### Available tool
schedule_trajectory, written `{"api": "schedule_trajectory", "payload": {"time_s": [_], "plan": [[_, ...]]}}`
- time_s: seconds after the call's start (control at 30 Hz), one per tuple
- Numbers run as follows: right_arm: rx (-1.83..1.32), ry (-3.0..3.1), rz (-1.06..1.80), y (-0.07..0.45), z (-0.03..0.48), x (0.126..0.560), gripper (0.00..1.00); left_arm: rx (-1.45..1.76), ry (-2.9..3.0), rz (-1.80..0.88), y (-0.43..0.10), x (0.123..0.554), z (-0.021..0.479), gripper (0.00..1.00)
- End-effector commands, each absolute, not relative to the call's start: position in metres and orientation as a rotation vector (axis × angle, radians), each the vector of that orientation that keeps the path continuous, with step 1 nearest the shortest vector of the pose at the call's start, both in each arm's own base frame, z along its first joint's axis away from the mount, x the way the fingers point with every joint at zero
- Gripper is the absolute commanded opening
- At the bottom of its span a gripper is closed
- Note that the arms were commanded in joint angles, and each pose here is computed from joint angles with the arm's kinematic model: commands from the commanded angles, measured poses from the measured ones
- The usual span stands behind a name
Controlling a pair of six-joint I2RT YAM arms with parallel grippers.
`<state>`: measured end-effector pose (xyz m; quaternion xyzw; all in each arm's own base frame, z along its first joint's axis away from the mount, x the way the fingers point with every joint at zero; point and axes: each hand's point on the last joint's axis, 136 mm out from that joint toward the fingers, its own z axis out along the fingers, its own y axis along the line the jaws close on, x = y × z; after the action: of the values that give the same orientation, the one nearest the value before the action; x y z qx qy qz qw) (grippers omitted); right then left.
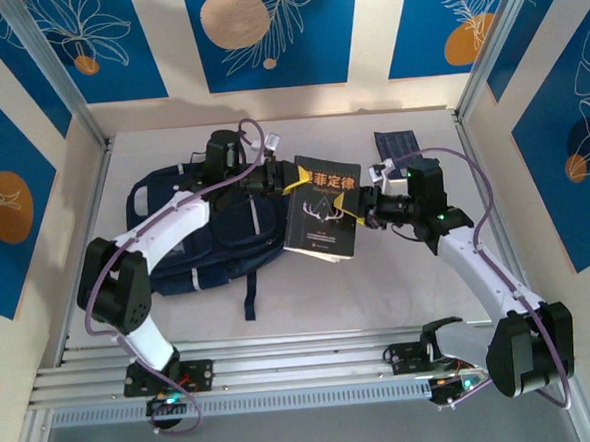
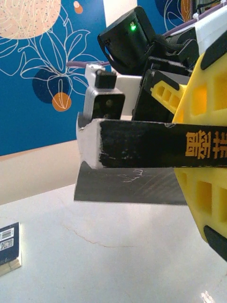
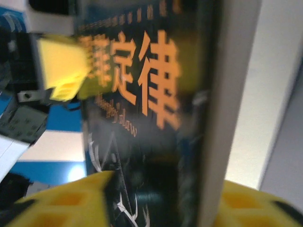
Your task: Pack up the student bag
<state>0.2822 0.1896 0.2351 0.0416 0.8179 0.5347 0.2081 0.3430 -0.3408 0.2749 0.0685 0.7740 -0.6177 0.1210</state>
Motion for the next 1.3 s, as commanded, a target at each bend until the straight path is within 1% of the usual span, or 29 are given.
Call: {"api": "schedule_trajectory", "payload": {"time_s": [0.0,0.03,0.07,0.17,0.2,0.23,0.27,0.3,0.33,0.43,0.5,0.57,0.7,0.8,1.07,1.13,1.27], "plan": [[0.224,2.303,1.304,0.168,0.229,0.285,0.63,0.224,2.175,-1.809,-0.336,0.343,0.303,0.07],[0.248,2.303,1.282,0.164,0.228,0.285,0.65,0.22,2.173,-1.807,-0.336,0.344,0.304,0.07],[0.273,2.298,1.263,0.159,0.228,0.285,0.69,0.213,2.172,-1.803,-0.335,0.344,0.304,0.06],[0.377,2.313,1.137,0.142,0.224,0.282,0.73,0.194,2.165,-1.786,-0.333,0.347,0.306,0.03],[0.407,2.314,1.108,0.137,0.224,0.28,0.77,0.18,2.159,-1.77,-0.332,0.349,0.307,0.01],[0.439,2.311,1.091,0.134,0.224,0.277,0.77,0.164,2.148,-1.749,-0.329,0.352,0.309,0.0],[0.47,2.303,1.091,0.132,0.225,0.273,0.81,0.137,2.127,-1.713,-0.326,0.356,0.313,0.0],[0.501,2.292,1.114,0.134,0.226,0.269,0.84,0.097,2.102,-1.672,-0.321,0.36,0.318,0.0],[0.54,2.288,1.139,0.135,0.227,0.265,0.85,0.057,2.072,-1.643,-0.317,0.365,0.322,0.0],[0.645,2.232,1.286,0.146,0.239,0.257,0.95,-0.1,1.945,-1.586,-0.301,0.38,0.345,0.0],[0.668,2.18,1.389,0.162,0.25,0.253,0.99,-0.218,1.866,-1.572,-0.291,0.389,0.357,0.0],[0.66,2.153,1.457,0.182,0.258,0.249,1.0,-0.313,1.802,-1.575,-0.285,0.395,0.366,0.0],[0.639,2.108,1.584,0.22,0.272,0.249,1.0,-0.362,1.726,-1.6,-0.287,0.397,0.384,0.0],[0.656,2.055,1.649,0.239,0.278,0.255,0.99,-0.377,1.701,-1.601,-0.286,0.397,0.394,0.0],[0.65,1.899,1.736,0.261,0.303,0.286,0.99,-0.46,1.661,-1.609,-0.276,0.388,0.4,0.0],[0.69,1.862,1.738,0.262,0.307,0.296,0.94,-0.469,1.658,-1.618,-0.274,0.384,0.401,0.0],[0.696,1.791,1.73,0.259,0.326,0.312,0.78,-0.543,1.671,-1.592,-0.26,0.375,0.391,0.0]]}}
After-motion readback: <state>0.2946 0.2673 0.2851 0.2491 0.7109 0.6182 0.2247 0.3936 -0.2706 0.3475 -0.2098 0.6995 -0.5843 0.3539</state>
